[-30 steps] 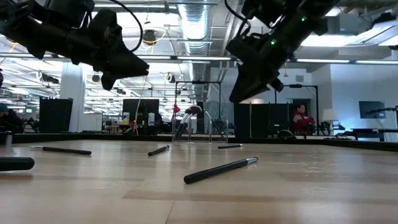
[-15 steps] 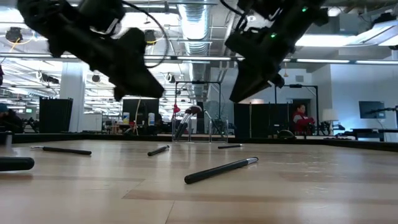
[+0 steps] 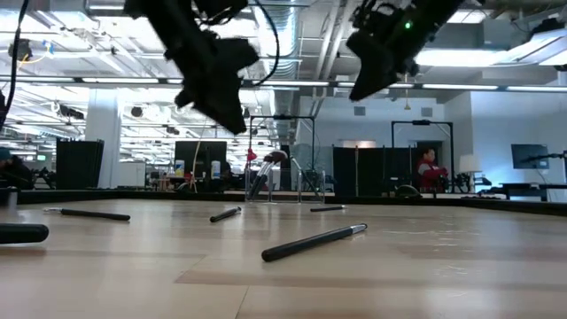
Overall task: Sort items
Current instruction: Put the eyeshadow brush into the right section of the transparent organizer
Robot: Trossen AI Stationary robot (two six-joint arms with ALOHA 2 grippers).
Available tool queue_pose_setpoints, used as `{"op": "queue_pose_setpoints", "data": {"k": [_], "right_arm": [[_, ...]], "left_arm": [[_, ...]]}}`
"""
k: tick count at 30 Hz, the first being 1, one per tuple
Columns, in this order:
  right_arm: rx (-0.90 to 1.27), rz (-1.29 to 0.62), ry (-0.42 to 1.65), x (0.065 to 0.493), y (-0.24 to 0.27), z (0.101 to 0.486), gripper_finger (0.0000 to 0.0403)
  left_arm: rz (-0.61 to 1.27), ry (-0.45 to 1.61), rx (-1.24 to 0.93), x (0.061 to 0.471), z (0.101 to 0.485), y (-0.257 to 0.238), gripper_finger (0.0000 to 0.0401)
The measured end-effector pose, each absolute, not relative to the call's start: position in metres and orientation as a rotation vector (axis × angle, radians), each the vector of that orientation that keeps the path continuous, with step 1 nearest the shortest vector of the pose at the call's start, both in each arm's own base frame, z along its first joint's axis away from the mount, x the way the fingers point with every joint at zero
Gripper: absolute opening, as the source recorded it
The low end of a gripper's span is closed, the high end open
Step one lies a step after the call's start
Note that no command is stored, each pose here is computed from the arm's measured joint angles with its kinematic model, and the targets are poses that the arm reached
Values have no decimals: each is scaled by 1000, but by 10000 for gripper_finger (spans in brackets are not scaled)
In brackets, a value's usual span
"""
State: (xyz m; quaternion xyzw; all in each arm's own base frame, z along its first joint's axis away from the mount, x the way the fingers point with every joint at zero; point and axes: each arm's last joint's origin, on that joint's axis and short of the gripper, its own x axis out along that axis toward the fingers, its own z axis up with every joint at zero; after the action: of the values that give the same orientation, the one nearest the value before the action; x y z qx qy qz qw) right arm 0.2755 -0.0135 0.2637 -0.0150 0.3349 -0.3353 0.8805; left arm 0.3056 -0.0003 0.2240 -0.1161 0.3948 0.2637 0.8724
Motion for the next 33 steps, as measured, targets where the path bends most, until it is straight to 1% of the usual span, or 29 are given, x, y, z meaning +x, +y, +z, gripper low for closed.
{"op": "queue_pose_setpoints", "data": {"k": [1,4,8,10,12,14,18,21,29,33], "right_arm": [[-24,-709,683,271,-16,269,52],[-8,-721,652,261,-20,279,52],[-42,-692,676,251,-14,273,52],[-62,-682,688,247,-13,269,52],[-68,-693,692,243,-15,269,52],[-64,-703,679,242,-18,271,52],[-50,-702,621,242,-18,277,52],[-61,-681,602,244,-14,280,52],[-78,-643,592,245,-6,280,52],[-80,-637,592,246,-5,280,52]], "left_arm": [[556,814,-258,311,229,0,90],[584,935,-252,317,230,-1,90],[574,1096,-293,338,231,-7,90],[537,1104,-350,351,232,-11,90],[494,1146,-422,357,231,-12,90],[479,1139,-497,363,229,-10,90],[497,1195,-642,361,219,3,92],[501,1253,-734,357,206,13,101],[566,1302,-791,344,178,30,141],[513,1271,-860,346,171,27,153]]}}
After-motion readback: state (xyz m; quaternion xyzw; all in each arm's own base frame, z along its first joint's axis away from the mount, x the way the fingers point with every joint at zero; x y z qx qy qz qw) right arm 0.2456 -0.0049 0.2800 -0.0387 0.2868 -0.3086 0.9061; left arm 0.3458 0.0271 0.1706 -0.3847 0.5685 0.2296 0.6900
